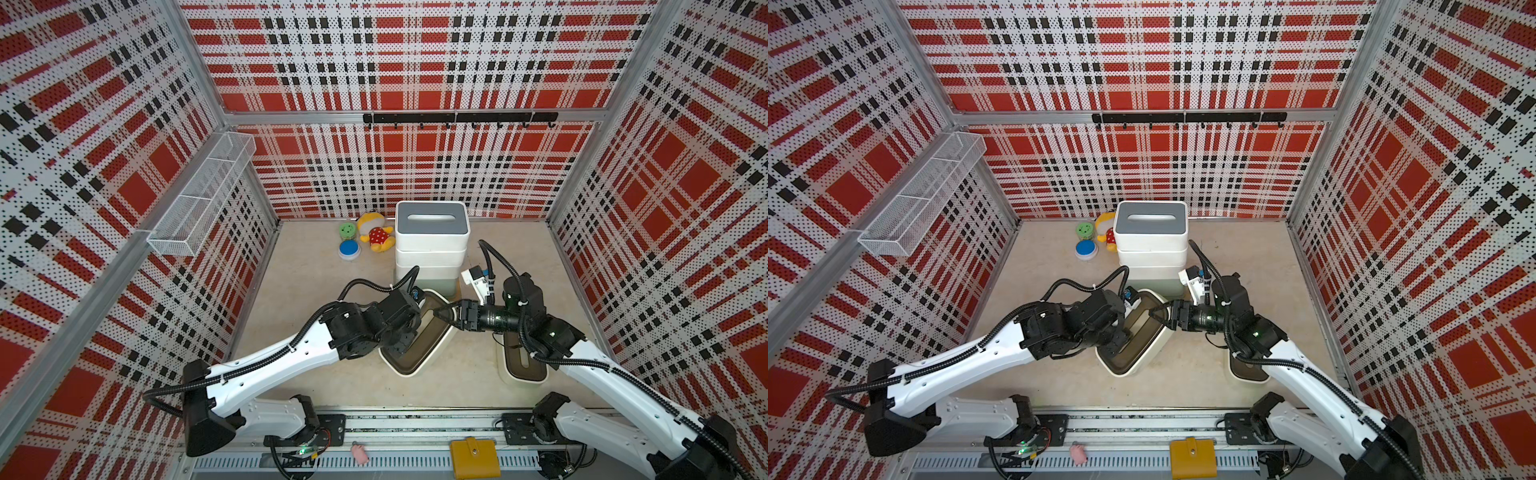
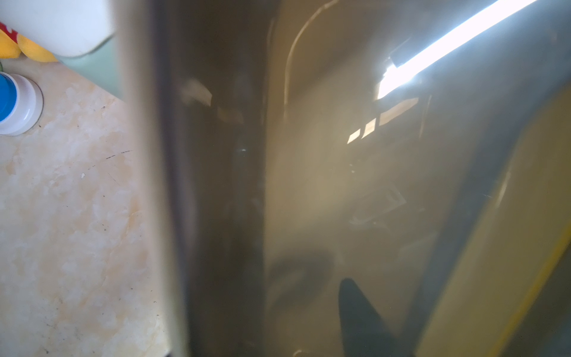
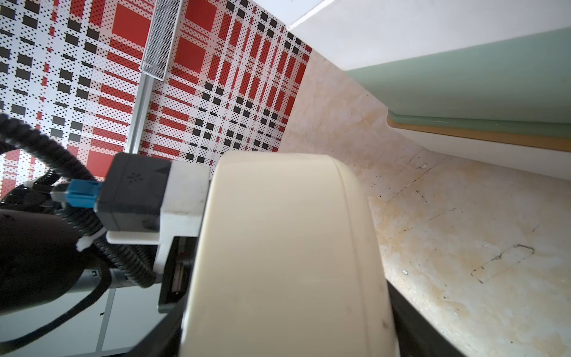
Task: Stack the tissue boxes
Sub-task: Pick up the tissue box from the center of the board.
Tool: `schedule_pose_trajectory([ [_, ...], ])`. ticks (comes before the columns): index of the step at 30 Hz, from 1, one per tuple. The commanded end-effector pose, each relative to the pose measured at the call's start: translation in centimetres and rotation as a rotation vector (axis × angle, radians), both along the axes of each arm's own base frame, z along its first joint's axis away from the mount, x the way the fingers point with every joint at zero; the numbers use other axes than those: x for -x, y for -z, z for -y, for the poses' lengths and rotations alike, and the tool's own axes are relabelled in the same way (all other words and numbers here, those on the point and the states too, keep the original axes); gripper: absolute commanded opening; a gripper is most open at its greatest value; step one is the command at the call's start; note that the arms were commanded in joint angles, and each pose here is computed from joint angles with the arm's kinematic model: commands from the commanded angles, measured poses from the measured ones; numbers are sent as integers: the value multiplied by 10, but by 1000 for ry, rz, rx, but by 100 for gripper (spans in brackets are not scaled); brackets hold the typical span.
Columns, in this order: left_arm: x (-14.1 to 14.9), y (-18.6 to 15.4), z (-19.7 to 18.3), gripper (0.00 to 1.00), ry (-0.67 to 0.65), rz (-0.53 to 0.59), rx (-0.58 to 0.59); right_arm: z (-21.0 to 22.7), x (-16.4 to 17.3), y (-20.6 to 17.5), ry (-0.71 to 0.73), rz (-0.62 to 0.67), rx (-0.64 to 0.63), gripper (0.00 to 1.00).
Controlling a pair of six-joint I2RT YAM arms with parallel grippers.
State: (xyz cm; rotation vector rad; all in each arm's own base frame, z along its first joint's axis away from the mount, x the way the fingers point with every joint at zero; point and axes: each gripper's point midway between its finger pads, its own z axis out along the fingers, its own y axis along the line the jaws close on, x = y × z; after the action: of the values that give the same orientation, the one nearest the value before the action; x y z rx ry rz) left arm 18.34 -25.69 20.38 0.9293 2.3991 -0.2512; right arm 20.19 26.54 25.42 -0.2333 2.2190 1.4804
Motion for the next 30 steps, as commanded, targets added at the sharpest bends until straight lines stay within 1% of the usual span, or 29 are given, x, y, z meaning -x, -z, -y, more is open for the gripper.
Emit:
schedule_pose_trajectory([
  [1, -9, -19, 7, 48, -16, 65, 54, -3, -4, -6, 3, 42, -20, 76],
  [10, -10, -18, 5, 51, -30, 72, 46, -8, -1, -8, -18, 42, -32, 61],
  [16, -12, -13, -1, 55, -52, 79, 28, -3, 2, -14, -1, 72, -33, 58],
  [18, -13, -12, -2, 59, -56, 83, 27, -1, 1, -16, 10, 81, -31, 57],
  [24, -14, -14, -3, 61, -78, 79, 43, -1, -1, -19, 16, 84, -33, 51],
  [30, -16, -23, -8, 65, -92, 90, 71, -1, -1, -18, 23, 80, -28, 48],
])
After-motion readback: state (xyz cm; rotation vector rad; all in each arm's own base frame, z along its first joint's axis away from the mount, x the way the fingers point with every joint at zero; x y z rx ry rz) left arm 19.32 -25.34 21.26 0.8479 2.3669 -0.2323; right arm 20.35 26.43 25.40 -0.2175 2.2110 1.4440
